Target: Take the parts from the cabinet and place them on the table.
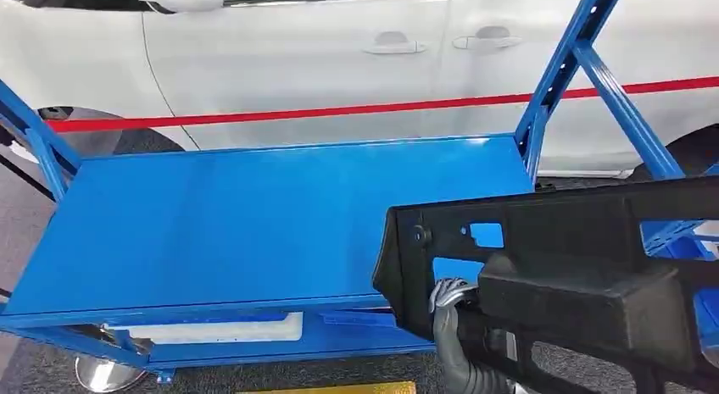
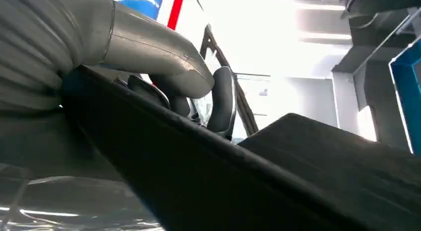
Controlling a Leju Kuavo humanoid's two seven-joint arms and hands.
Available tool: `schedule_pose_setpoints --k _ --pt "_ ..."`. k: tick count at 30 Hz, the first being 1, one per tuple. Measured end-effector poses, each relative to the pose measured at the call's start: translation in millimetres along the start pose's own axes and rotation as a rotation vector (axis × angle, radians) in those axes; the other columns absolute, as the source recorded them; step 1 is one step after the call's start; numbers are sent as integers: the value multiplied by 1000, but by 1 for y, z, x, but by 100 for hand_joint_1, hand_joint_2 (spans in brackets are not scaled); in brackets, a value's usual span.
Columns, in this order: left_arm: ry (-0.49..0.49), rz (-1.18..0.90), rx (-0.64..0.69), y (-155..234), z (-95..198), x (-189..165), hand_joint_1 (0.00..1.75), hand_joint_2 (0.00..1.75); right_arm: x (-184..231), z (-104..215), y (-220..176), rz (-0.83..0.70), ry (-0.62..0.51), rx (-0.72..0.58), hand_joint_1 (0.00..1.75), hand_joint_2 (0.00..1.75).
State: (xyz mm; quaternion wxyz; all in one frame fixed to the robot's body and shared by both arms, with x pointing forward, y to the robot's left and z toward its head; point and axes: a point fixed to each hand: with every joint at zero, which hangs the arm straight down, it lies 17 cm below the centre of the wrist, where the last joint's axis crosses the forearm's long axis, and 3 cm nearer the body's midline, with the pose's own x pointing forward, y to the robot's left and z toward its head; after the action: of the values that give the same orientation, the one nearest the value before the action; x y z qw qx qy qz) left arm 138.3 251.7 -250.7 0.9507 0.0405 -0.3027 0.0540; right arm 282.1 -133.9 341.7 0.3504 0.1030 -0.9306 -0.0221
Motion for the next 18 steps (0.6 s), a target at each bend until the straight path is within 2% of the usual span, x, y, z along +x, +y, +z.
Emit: schedule_pose_setpoints --k 18 --pt "4 2 -2 -2 1 -2 0 0 0 3 -5 13 5 -2 175 175"
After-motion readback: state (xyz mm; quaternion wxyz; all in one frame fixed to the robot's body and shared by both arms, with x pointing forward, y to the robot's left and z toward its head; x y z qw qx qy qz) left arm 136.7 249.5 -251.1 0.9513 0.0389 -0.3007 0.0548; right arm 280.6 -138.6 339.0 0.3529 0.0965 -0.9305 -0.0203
